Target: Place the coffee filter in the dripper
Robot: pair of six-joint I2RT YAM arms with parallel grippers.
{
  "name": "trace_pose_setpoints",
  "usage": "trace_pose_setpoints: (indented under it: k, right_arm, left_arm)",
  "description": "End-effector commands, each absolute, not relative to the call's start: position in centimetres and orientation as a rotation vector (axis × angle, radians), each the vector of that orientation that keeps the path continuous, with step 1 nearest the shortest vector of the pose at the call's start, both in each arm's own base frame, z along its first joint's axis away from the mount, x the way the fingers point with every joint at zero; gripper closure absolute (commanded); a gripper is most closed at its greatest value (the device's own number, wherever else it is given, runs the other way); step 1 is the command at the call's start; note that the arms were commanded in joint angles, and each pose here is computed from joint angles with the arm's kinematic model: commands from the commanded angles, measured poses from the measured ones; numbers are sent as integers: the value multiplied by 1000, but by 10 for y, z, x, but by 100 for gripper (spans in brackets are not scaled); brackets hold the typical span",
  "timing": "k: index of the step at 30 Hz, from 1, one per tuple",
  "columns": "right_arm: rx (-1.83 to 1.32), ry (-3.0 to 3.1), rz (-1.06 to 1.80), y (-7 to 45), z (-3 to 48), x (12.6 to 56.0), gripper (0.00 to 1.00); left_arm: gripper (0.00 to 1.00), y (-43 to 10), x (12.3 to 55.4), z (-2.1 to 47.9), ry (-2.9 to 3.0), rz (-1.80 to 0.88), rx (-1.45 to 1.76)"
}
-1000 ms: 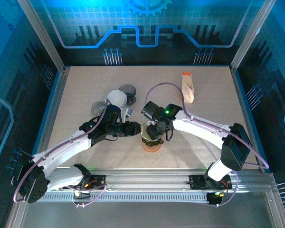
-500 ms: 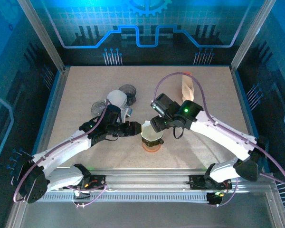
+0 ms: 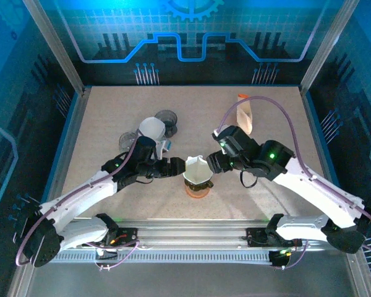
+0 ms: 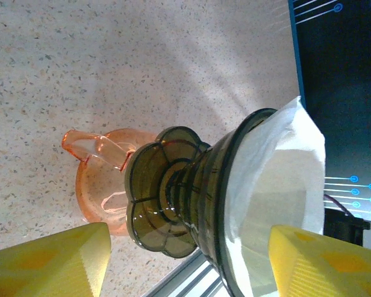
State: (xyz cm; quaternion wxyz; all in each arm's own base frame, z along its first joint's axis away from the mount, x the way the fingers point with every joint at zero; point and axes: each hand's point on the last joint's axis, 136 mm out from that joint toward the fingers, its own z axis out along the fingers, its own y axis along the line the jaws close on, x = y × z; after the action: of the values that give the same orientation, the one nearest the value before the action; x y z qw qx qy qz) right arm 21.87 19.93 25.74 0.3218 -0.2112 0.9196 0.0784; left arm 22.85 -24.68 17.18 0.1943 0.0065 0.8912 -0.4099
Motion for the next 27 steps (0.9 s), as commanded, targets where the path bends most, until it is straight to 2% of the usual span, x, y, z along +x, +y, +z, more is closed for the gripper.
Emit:
trace_pose_setpoints:
  k: [1,15,24,27]
  right_arm:
    - [-488,2377,217,192,264,222,28]
    - [-400,2275,224,163,264,213,20]
    - [-456,2393,305,161,208,186,20]
    - [-459,2439,318,159,183,178,22]
  left_arm:
    - [29,-245,226,184,2470,-1154,19]
    - [16,-215,219,210,2347,-1060,-16]
    - [12,-186,196,165,2453,-966,-136]
    - [14,-183,188,148,2507,-954,-153]
